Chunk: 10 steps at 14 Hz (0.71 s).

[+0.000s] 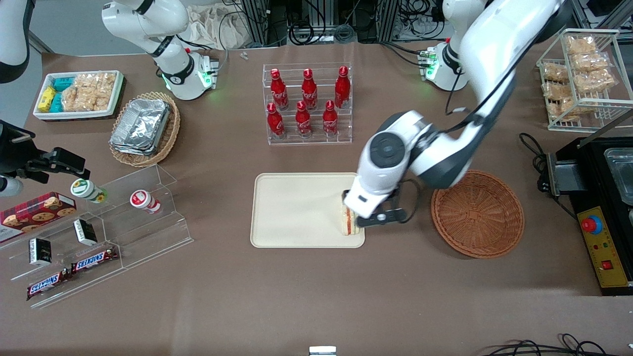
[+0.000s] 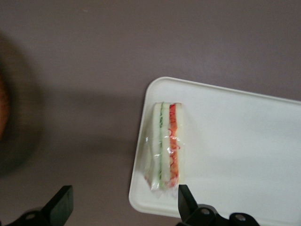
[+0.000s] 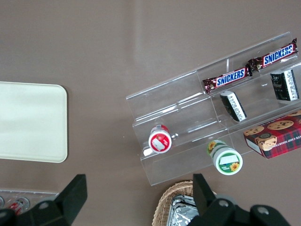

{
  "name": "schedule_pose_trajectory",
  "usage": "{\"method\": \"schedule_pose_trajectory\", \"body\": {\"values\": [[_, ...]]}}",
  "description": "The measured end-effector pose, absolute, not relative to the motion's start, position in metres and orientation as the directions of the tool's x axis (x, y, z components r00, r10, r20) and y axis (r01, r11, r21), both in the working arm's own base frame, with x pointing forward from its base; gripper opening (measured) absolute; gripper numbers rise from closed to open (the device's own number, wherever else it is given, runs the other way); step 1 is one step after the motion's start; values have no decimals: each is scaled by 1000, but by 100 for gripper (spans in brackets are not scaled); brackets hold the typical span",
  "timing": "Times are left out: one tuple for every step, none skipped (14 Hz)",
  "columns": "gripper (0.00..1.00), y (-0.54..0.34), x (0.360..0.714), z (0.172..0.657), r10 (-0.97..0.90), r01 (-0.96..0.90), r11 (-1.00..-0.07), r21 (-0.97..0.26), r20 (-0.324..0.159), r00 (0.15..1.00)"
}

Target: Place sandwich from basket to tray

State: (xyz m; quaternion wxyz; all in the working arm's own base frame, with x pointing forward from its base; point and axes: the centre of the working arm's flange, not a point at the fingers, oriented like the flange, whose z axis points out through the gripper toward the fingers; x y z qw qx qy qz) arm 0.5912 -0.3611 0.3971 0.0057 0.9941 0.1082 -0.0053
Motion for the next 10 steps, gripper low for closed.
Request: {"method": "schedule_pose_trajectory", "body": {"values": [[100,-342,593,422,245,245,-970,1,-7,970],[100,-327,593,442,265,265,-964,-16,3,964],[100,-317,592,457,279,280,-960,-32,15,960],[100,-305,593,468,282,283,-958,-41,25,959],[100,-291,596,476,265,266,-963,-47,31,964],[100,-275,599,483,238,239,-969,-55,24,971],[100,-257,601,491,219,219,-974,-59,9,976],[100,-236,604,501,204,203,-977,-56,-2,979],[100,-212,607,512,185,185,-982,-47,-10,983],[100,-184,608,525,159,159,-987,-35,-22,987]]}}
